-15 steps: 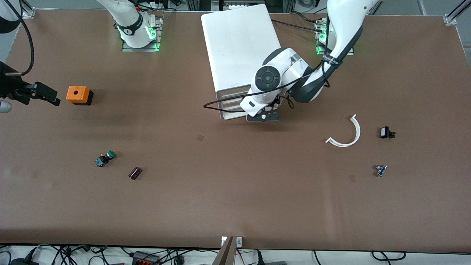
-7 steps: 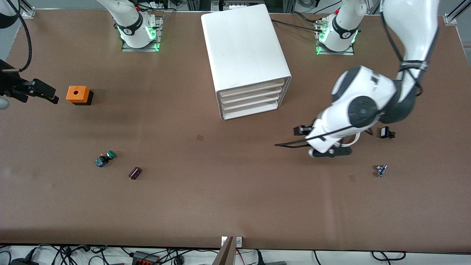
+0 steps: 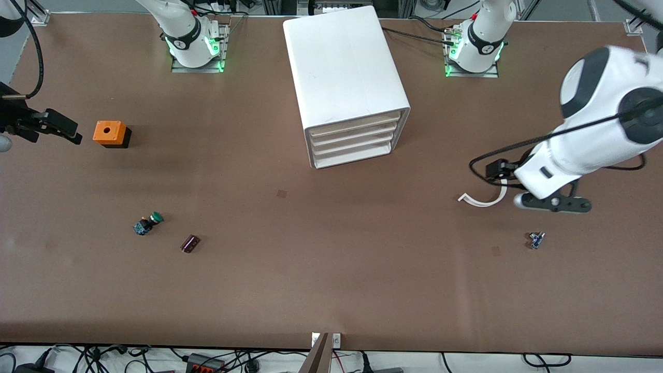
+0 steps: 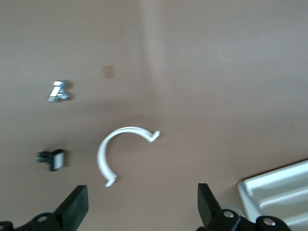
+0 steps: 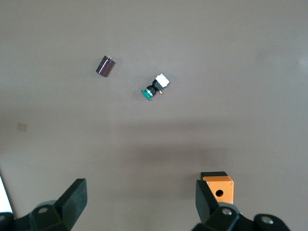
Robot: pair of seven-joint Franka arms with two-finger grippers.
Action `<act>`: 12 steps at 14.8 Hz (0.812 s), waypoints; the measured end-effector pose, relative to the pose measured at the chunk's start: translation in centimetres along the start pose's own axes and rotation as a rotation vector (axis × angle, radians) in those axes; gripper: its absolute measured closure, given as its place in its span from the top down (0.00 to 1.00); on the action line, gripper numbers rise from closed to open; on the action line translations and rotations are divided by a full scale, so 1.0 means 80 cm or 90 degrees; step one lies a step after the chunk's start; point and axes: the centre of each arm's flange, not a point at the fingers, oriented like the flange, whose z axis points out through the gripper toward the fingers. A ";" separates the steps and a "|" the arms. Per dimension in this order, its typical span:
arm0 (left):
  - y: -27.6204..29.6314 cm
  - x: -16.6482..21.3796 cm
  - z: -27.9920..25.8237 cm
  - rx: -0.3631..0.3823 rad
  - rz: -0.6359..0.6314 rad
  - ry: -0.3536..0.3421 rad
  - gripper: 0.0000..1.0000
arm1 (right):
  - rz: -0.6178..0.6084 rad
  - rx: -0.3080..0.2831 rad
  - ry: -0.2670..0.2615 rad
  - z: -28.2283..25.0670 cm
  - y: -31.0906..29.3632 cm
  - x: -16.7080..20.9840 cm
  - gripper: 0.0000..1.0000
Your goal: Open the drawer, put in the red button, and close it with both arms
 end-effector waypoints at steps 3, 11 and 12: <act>-0.028 -0.026 -0.050 0.004 0.014 0.031 1.00 | 0.000 0.000 -0.002 0.002 0.000 0.000 1.00; -0.081 -0.103 -0.067 -0.018 -0.053 0.090 1.00 | -0.001 0.000 -0.004 0.004 -0.001 -0.001 1.00; -0.081 -0.107 -0.064 -0.017 -0.044 0.085 1.00 | -0.001 0.000 -0.004 0.004 -0.001 -0.001 1.00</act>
